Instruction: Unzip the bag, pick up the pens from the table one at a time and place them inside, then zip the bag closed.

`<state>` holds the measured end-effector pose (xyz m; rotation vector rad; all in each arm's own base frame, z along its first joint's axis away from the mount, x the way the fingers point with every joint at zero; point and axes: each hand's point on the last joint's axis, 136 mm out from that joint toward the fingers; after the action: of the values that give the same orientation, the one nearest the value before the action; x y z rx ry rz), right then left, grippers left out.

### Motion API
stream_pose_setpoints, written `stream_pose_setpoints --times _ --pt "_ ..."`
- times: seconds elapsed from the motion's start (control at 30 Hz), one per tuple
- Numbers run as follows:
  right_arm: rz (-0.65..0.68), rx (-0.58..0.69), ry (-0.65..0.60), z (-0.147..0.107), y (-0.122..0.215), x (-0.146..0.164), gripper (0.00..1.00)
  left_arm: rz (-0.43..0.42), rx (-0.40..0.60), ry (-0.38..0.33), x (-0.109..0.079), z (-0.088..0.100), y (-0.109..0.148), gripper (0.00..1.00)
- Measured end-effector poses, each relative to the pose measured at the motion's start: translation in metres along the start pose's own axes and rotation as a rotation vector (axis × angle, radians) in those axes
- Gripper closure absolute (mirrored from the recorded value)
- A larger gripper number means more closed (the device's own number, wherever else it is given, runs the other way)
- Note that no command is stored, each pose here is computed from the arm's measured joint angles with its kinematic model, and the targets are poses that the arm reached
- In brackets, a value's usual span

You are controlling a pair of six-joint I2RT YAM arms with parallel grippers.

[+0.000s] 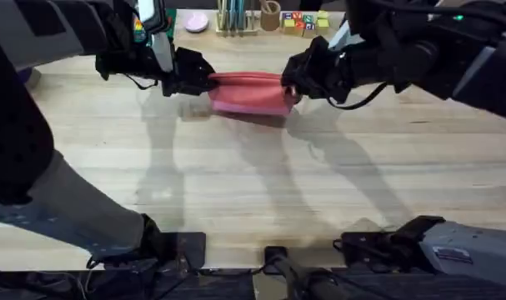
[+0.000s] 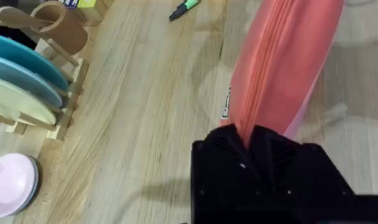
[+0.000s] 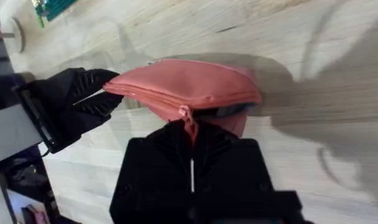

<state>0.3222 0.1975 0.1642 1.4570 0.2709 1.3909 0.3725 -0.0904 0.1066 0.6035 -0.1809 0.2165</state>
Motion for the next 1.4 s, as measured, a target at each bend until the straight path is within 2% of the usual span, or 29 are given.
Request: stream_pose_setpoints --times 0.83,1.4 --pt "0.047 -0.046 -0.011 0.011 0.023 0.006 0.969 -0.007 -0.048 0.0 -0.001 0.009 -0.001 0.958" --pt "0.042 -0.062 -0.024 0.016 0.027 0.002 0.97 -0.002 0.0 -0.003 0.0 0.001 -0.001 0.958"
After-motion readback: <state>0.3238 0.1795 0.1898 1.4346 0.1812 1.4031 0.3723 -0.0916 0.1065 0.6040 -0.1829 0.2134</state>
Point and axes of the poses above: each hand's point on the last joint's axis, 136 mm out from that joint toward the fingers, its own y axis back along the fingers, its own x axis along the line the jaws close on, z = x × y, and after that the axes turned 5 degrees about -y, right-handed
